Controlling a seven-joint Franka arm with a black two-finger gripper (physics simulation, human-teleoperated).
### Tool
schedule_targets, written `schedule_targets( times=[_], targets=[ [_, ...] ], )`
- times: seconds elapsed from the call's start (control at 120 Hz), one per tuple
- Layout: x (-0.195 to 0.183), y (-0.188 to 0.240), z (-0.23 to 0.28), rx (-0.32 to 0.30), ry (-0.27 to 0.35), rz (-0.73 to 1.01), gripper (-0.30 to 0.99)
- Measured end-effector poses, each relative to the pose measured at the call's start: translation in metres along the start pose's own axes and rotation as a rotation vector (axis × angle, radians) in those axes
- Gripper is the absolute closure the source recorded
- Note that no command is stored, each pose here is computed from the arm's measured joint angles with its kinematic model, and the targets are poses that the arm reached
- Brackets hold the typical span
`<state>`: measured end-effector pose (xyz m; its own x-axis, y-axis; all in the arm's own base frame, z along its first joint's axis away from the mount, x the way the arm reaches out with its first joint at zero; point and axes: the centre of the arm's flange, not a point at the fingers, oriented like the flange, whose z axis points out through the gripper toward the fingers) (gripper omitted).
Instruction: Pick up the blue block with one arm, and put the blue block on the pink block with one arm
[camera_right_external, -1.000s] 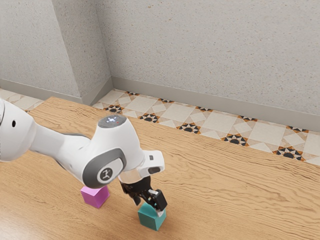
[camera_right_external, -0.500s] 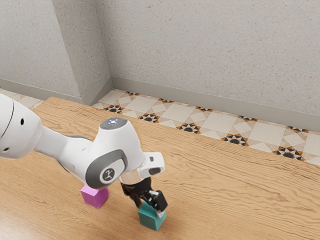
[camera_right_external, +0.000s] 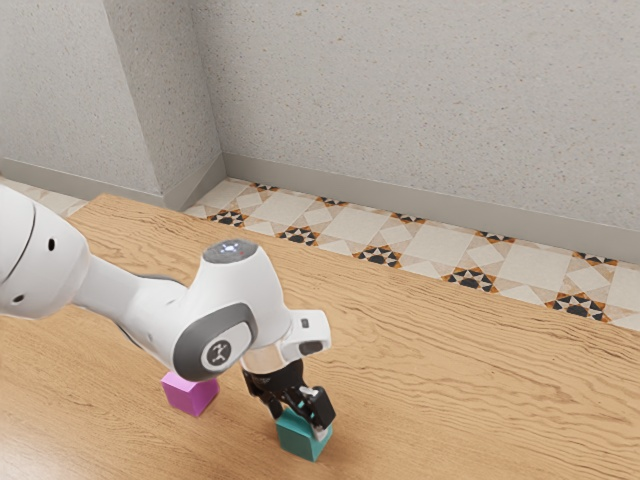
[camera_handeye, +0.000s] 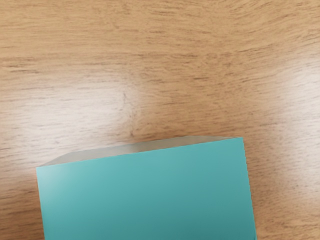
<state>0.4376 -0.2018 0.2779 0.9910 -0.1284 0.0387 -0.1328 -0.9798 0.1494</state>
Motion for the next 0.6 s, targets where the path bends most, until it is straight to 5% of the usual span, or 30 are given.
schedule_targets(
  times=[0.6],
  targets=[
    [0.0025, 0.0, 0.0077, -0.004, -0.009, 0.005, 0.22]
  ],
)
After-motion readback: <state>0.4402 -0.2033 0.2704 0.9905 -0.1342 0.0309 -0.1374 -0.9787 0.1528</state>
